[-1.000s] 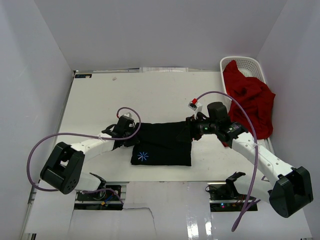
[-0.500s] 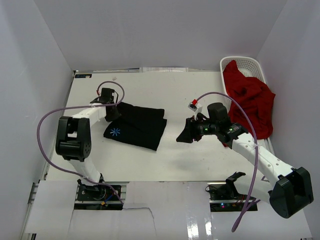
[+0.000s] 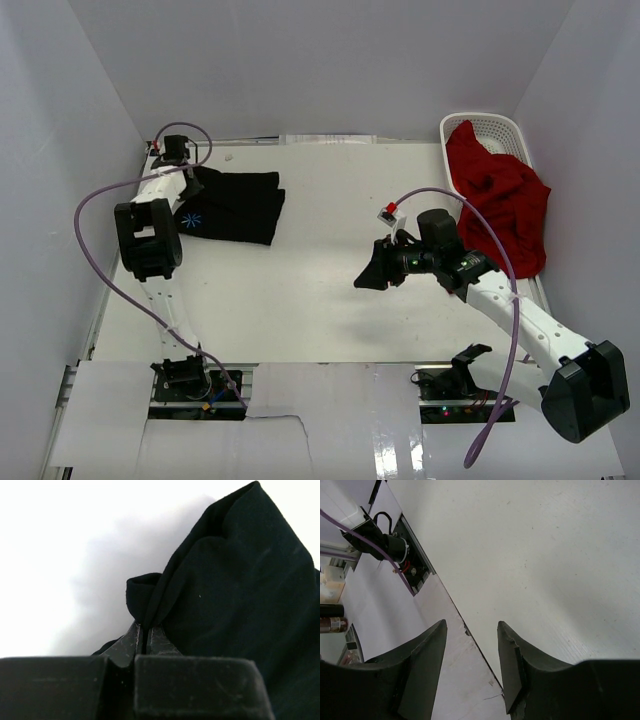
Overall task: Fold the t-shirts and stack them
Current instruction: Put the neatly folded tshirt into the corner of the board with the left arm
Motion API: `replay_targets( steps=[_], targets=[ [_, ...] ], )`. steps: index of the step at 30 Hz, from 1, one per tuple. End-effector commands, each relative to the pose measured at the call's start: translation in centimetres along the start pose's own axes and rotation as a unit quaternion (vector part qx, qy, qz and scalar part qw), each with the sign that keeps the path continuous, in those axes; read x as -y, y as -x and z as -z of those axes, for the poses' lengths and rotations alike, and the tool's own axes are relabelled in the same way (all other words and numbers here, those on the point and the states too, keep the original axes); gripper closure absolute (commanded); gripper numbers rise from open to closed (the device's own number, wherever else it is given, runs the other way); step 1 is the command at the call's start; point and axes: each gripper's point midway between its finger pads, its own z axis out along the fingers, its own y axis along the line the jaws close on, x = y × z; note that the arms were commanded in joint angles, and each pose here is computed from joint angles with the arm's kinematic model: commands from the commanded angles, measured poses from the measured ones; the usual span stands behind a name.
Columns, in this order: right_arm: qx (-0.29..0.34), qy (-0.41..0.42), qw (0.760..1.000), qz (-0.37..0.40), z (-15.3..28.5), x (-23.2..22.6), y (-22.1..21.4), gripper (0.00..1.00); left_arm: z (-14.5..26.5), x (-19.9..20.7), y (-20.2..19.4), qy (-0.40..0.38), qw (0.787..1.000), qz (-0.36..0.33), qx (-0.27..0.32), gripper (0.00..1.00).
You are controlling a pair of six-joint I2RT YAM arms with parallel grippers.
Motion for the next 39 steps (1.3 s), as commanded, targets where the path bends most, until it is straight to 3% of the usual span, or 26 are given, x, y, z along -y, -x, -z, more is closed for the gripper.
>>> replay_targets(
  steps=[1,2,8,17,27,28,29,32,33,37,39],
  targets=[
    [0.012,0.017,1.000,0.007,0.5,-1.0,0.6,0.48,-0.8,-1.3,4.2,0.012,0.999,0.015,0.040,1.00],
    [0.011,0.019,1.000,0.007,0.5,-1.2,0.7,0.48,-2.5,-1.9,3.9,0.019,0.999,0.014,0.030,1.00],
    [0.004,0.020,1.000,-0.003,0.9,-1.6,1.0,0.48,-5.0,-3.5,10.4,0.015,0.995,0.043,0.090,1.00],
    [0.001,0.013,1.000,0.001,1.2,-2.2,2.6,0.48,-4.5,-5.5,16.9,0.016,0.979,0.077,0.190,1.00],
    [-0.004,0.019,1.000,-0.011,0.7,-2.4,3.7,0.48,-6.2,-6.6,18.4,-0.004,0.973,0.085,0.214,0.98],
    [-0.005,0.019,1.000,-0.014,0.6,-2.3,3.7,0.48,-6.4,-6.8,18.5,-0.004,0.973,0.089,0.215,0.93],
    [-0.006,0.021,1.000,-0.015,0.6,-2.3,3.8,0.48,-6.6,-6.9,18.7,-0.006,0.972,0.095,0.217,0.80],
    [-0.006,0.021,1.000,-0.017,0.4,-2.3,3.9,0.48,-6.5,-7.4,19.2,-0.009,0.969,0.107,0.223,0.56],
    [-0.006,0.022,1.000,-0.021,0.4,-2.3,3.8,0.48,-6.3,-7.4,19.5,-0.009,0.968,0.109,0.227,0.38],
    [-0.003,0.026,0.999,-0.019,0.5,-2.5,3.8,0.48,-4.5,-7.2,21.5,-0.021,0.960,0.111,0.257,0.12],
    [-0.001,0.028,0.999,-0.018,0.6,-2.7,3.9,0.48,-2.9,-7.2,22.6,-0.026,0.955,0.115,0.273,0.08]
  ],
)
